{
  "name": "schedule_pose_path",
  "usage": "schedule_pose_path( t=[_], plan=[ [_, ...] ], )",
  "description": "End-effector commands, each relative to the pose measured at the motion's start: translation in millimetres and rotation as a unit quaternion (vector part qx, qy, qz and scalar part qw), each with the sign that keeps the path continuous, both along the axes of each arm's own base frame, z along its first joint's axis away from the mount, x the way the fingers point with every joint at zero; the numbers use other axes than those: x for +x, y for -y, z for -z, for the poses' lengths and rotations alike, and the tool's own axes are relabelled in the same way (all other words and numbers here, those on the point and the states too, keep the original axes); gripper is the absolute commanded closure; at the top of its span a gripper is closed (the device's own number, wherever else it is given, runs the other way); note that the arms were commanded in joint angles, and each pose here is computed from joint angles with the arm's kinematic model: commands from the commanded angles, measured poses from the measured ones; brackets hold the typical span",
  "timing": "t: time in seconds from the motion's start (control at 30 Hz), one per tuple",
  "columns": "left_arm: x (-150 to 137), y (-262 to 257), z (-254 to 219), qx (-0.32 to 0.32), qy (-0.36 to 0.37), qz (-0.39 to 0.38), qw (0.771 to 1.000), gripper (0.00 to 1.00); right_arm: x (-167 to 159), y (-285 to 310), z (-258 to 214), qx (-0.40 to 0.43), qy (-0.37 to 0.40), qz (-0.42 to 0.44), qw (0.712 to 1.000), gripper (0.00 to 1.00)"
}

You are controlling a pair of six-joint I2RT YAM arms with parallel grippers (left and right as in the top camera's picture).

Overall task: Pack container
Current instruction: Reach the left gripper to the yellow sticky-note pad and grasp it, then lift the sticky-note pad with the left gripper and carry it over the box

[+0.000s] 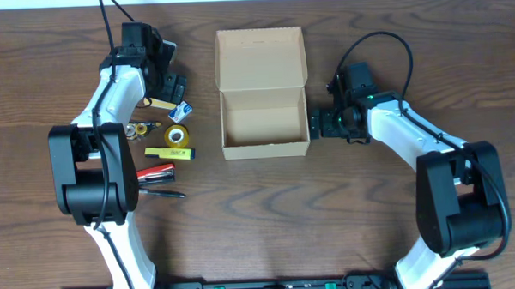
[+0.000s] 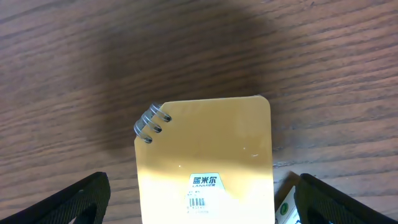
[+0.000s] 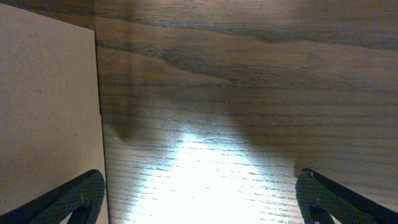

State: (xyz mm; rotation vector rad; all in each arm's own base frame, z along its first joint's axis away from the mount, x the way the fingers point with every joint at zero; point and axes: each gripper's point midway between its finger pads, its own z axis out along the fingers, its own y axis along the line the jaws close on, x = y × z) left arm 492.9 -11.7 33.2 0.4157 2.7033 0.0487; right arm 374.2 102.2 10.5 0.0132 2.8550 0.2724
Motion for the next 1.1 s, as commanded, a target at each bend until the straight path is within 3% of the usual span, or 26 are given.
schedule_pose_path(
  t=[0.0, 0.33, 1.07],
  plan=[
    [4.2, -2.4, 9.0, -0.008, -0.006, -0.027, 1.0, 0.05, -0.6, 2.1, 1.1, 0.0, -0.001, -0.004, 1.0, 0.01],
    [6.0, -3.8, 19.5, -0.03, -0.011, -0.084, 0.996, 0.05, -0.6, 2.2, 1.1, 0.0, -0.001, -0.003, 1.0, 0.01],
    [2.3, -10.3, 40.3, -0.013, -0.029, -0.092, 0.995, 0.05, -0.6, 2.1, 1.1, 0.0, -0.001, -0.004, 1.0, 0.01]
  ],
)
